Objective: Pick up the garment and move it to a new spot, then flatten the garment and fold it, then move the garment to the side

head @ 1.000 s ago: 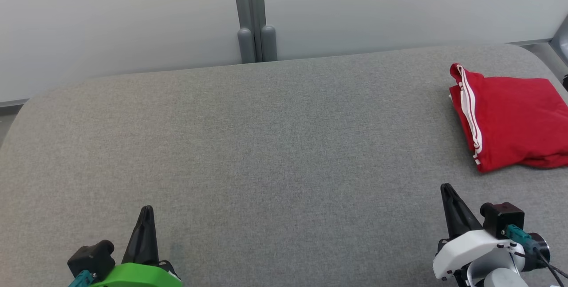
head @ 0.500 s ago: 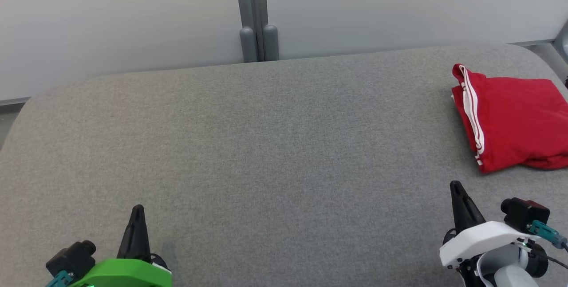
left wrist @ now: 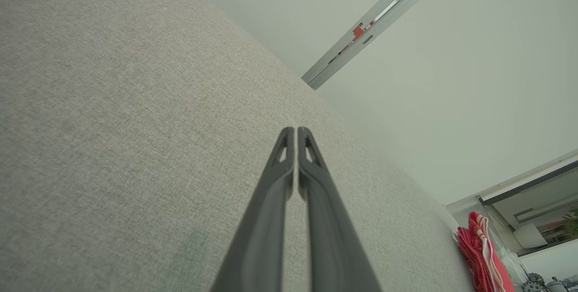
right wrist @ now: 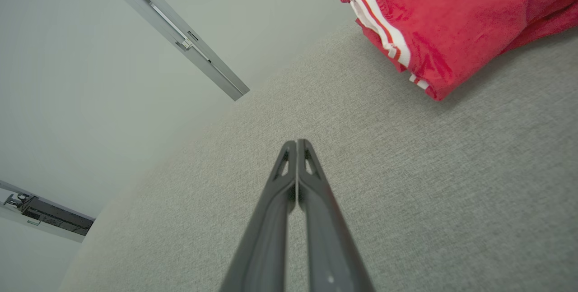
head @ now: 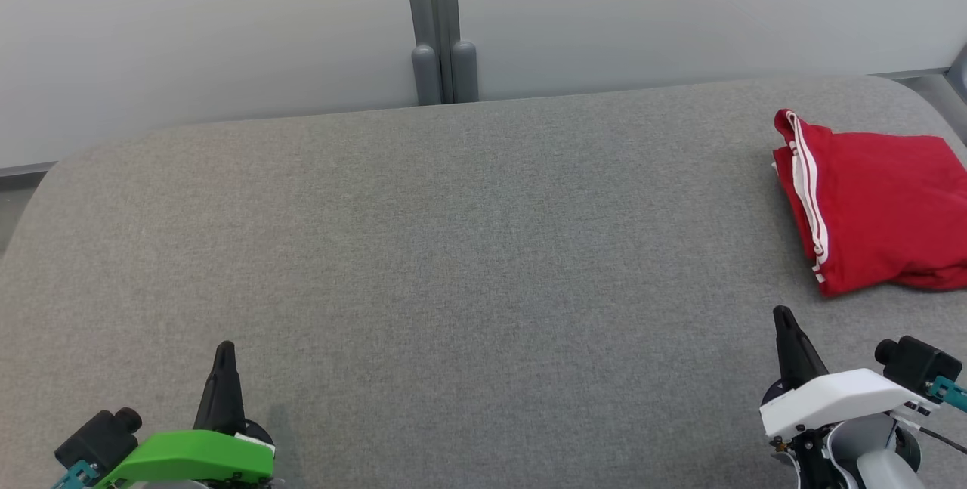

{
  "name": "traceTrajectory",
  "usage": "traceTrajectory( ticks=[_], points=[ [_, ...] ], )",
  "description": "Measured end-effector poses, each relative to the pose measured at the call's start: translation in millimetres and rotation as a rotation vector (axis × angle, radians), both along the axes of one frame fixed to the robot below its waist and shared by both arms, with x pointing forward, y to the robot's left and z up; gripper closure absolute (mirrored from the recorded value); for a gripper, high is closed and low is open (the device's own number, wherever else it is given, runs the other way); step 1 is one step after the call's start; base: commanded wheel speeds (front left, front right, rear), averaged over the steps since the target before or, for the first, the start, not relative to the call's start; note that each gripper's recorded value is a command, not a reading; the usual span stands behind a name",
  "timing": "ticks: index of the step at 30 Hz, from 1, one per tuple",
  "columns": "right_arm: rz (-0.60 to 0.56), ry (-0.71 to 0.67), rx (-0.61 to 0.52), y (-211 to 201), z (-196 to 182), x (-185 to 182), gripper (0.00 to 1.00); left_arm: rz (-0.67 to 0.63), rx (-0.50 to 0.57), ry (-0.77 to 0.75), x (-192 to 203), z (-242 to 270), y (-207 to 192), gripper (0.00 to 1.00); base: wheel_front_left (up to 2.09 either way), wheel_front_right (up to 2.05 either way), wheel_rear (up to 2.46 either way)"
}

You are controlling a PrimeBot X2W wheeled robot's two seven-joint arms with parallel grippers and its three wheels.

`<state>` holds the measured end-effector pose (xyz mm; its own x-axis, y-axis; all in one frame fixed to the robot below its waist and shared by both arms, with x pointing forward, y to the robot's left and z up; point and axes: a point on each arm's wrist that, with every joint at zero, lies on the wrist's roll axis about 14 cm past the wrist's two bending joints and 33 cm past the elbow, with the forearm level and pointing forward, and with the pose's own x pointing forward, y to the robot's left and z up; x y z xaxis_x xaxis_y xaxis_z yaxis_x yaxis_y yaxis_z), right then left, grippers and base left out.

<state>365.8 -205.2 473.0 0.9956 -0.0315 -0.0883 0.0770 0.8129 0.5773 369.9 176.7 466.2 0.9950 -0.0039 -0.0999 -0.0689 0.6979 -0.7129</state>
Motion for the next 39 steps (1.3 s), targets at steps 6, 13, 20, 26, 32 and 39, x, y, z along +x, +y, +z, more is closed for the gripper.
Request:
traceTrajectory(
  ticks=[6, 13, 20, 26, 32, 39],
  points=[
    [-0.014, -0.001, 0.088, -0.9, 1.3, 1.4, 1.00, 0.010, -0.072, 0.001, 2.4, 2.5, 1.8, 1.00, 0.00, 0.00, 0.00],
    [-0.026, -0.004, 0.185, -1.6, 3.2, 3.5, 1.00, 0.027, -0.155, 0.002, 3.6, 4.1, 5.2, 1.00, 0.00, 0.00, 0.00],
    [-0.035, -0.010, 0.276, -1.7, 6.0, 5.7, 1.00, 0.034, -0.229, -0.001, 6.0, 7.1, 7.1, 1.00, 0.00, 0.00, 0.00],
    [-0.038, -0.017, 0.348, -1.5, 8.7, 8.0, 1.00, 0.039, -0.288, -0.005, 7.5, 9.7, 8.3, 1.00, 0.00, 0.00, 0.00],
    [-0.041, -0.022, 0.417, -1.2, 10.8, 9.6, 1.00, 0.043, -0.345, -0.008, 8.6, 11.8, 9.5, 1.00, 0.00, 0.00, 0.00],
    [-0.044, -0.028, 0.493, -0.9, 12.6, 10.9, 1.00, 0.047, -0.408, -0.015, 10.0, 14.8, 11.2, 1.00, 0.00, 0.00, 0.00]
  ],
)
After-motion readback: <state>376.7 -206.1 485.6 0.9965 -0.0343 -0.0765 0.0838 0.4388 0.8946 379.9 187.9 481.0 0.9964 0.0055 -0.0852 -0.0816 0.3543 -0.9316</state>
